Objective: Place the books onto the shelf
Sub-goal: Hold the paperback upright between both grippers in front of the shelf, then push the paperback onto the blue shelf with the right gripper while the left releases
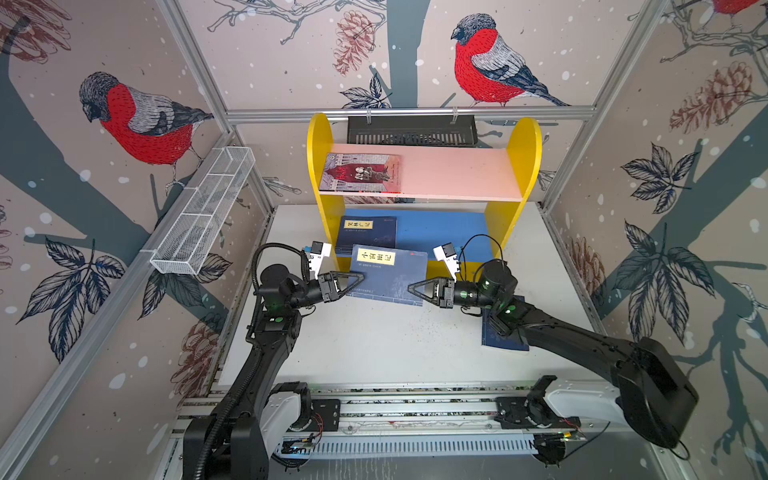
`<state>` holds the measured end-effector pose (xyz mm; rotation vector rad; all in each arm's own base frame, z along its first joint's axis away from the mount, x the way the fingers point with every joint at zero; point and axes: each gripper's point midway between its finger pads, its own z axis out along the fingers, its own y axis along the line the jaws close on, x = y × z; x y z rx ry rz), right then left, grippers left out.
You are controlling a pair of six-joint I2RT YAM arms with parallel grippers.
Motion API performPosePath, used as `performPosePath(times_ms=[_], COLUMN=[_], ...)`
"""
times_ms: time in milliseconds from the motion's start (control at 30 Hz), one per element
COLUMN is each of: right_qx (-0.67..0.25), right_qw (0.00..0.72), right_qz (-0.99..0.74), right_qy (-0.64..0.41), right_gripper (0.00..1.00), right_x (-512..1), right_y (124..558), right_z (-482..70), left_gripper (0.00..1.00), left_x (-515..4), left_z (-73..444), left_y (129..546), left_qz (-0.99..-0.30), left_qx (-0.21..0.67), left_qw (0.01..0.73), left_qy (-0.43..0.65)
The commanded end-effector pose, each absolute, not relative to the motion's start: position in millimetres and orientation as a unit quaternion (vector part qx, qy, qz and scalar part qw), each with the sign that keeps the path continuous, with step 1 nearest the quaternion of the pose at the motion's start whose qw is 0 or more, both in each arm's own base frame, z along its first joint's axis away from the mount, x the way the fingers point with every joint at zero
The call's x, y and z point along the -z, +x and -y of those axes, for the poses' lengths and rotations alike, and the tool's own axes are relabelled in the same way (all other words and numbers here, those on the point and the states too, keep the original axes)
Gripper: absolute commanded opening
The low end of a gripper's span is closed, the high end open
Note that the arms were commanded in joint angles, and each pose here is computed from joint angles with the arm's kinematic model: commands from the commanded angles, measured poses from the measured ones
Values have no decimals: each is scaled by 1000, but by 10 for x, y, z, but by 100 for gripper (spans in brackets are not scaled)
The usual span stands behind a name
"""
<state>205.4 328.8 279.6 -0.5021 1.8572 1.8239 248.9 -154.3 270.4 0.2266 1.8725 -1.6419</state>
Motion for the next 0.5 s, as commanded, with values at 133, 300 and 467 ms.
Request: performPosePath(times_ms=[133, 300, 467], right_qx=[-648, -640, -640], right_qw=[257, 260, 258], right_qz=[-695, -704, -706], right_qy=[-176, -163, -161], right_gripper=[1, 1, 1], right_x=[-2780, -2719, -2692], right_y=[2344, 2526, 2692], right_z=[-3175, -3133, -3167], left_gripper=[78, 76, 76], left_x=[-2625, -2645, -2736], left_z=[1203, 1114, 1158], left_y=[2763, 2788, 2723], left_qz=[-752, -748, -735], left_qx=[542, 544, 564], left_qw=[373, 377, 373], left_qy=[48, 36, 50])
